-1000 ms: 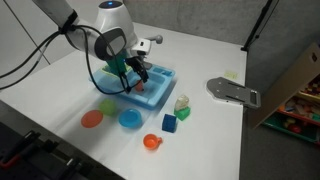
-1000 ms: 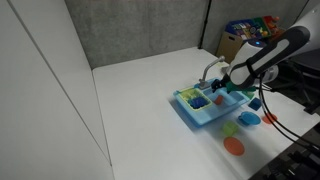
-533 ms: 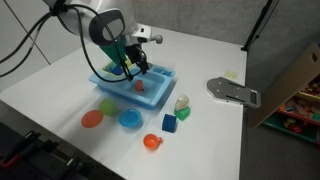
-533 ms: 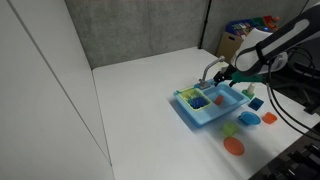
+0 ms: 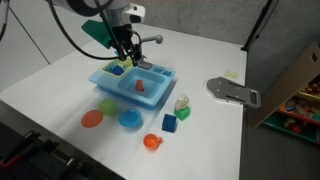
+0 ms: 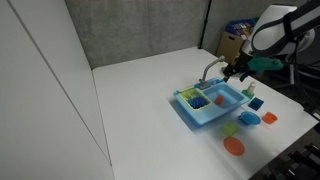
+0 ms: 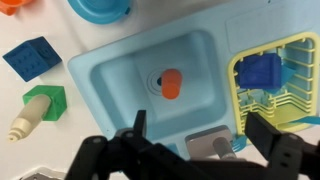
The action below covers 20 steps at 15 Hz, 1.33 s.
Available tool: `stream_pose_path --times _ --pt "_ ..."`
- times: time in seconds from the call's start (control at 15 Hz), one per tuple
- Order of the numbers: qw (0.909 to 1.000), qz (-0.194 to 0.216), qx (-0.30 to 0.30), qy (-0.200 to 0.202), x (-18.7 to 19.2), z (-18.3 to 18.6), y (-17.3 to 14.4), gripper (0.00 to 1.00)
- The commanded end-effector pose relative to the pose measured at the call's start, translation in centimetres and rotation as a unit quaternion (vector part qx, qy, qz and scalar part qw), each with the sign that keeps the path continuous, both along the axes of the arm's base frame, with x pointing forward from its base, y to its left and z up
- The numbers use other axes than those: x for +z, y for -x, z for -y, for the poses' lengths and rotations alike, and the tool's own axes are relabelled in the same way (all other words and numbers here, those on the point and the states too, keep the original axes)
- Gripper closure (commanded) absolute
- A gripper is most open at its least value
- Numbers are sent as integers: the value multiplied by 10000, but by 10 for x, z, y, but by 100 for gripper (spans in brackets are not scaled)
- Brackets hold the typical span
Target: Put the orange block into the sink
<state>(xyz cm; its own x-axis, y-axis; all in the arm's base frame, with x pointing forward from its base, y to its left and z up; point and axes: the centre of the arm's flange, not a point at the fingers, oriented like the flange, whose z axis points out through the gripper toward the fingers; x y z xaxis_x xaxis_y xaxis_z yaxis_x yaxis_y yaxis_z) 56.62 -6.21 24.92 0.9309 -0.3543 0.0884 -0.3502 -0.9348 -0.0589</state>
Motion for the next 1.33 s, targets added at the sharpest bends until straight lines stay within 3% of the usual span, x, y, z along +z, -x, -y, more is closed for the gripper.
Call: stream_pose_path --times 0.0,0.6,1.27 --pt "9994 -166 311 48 49 0 34 0" --pt "9952 -320 885 277 147 -4 90 0" --pt "9923 -490 1098 305 271 -17 99 0"
